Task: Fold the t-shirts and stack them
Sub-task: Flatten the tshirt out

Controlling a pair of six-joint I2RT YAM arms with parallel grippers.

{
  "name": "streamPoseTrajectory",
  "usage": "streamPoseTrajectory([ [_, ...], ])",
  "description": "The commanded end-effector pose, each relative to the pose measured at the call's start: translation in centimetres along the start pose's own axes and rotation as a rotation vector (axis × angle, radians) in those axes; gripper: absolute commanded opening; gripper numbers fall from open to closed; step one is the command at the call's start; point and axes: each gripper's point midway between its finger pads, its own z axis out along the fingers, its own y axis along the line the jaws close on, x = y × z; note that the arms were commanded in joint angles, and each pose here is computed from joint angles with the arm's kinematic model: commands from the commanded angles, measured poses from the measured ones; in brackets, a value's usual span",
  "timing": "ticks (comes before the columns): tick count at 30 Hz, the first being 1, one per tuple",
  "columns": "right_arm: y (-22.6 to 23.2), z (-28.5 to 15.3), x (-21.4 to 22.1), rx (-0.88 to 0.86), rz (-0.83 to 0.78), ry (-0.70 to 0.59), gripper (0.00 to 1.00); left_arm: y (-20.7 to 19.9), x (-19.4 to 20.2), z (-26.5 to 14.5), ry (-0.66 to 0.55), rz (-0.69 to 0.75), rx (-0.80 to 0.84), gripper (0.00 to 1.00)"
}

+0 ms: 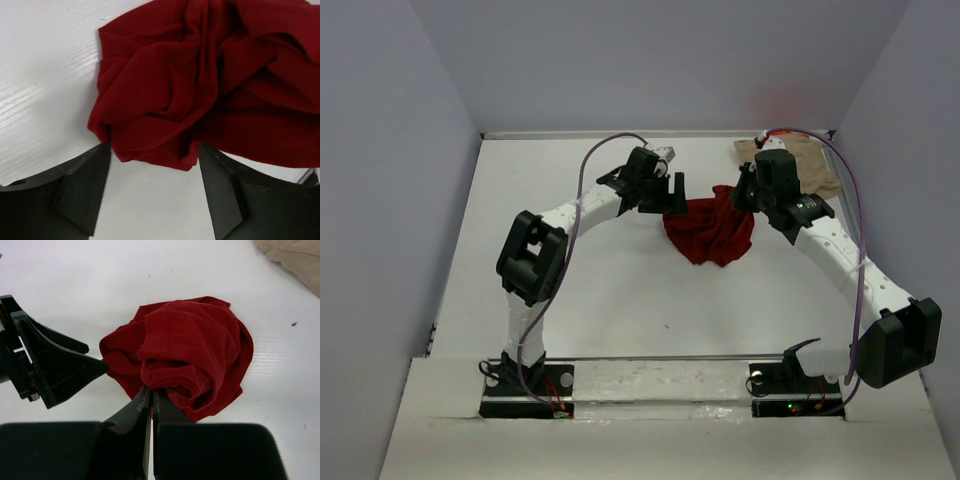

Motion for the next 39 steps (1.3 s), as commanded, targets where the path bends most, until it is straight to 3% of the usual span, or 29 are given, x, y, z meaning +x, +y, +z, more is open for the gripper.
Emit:
streamPoseTrajectory([
  [1, 0.5, -0.3, -1.9, -0.019, -0.009, -0.069, 0.0, -1.3, 0.6, -0.3, 0.018, 0.006, 0.045, 0.64],
  [8, 0.7, -0.3, -2.2, -0.025, -0.011, -0.073, 0.0, -0.1, 2.3, 0.6, 0.063, -0.01, 0.006, 0.86],
  [10, 0.6, -0.4, -2.2, -0.025, -0.012, -0.073, 0.0, 0.3, 2.3, 0.7, 0.066, -0.016, -0.013, 0.98],
  [20, 0.8, -1.0, -2.8, -0.031, -0.011, -0.092, 0.0, 1.7, 3.6, 2.3, 0.109, -0.046, -0.036, 0.98],
  [29, 0.8, -1.3, -2.8, -0.034, -0.013, -0.088, 0.0, 2.2, 3.8, 3.5, 0.13, -0.053, -0.039, 0.84],
  [34, 0.9, -0.9, -2.3, -0.039, -0.007, -0.067, 0.0, 1.9, 3.0, 3.3, 0.119, -0.044, -0.041, 0.82],
  [36, 0.8, -0.5, -1.7, -0.033, -0.008, -0.052, 0.0, 1.7, 2.6, 3.2, 0.113, -0.038, -0.04, 0.76],
  [39, 0.7, -0.1, -1.1, -0.029, -0.009, -0.034, 0.0, 1.8, 2.6, 3.1, 0.111, -0.036, -0.045, 0.51],
])
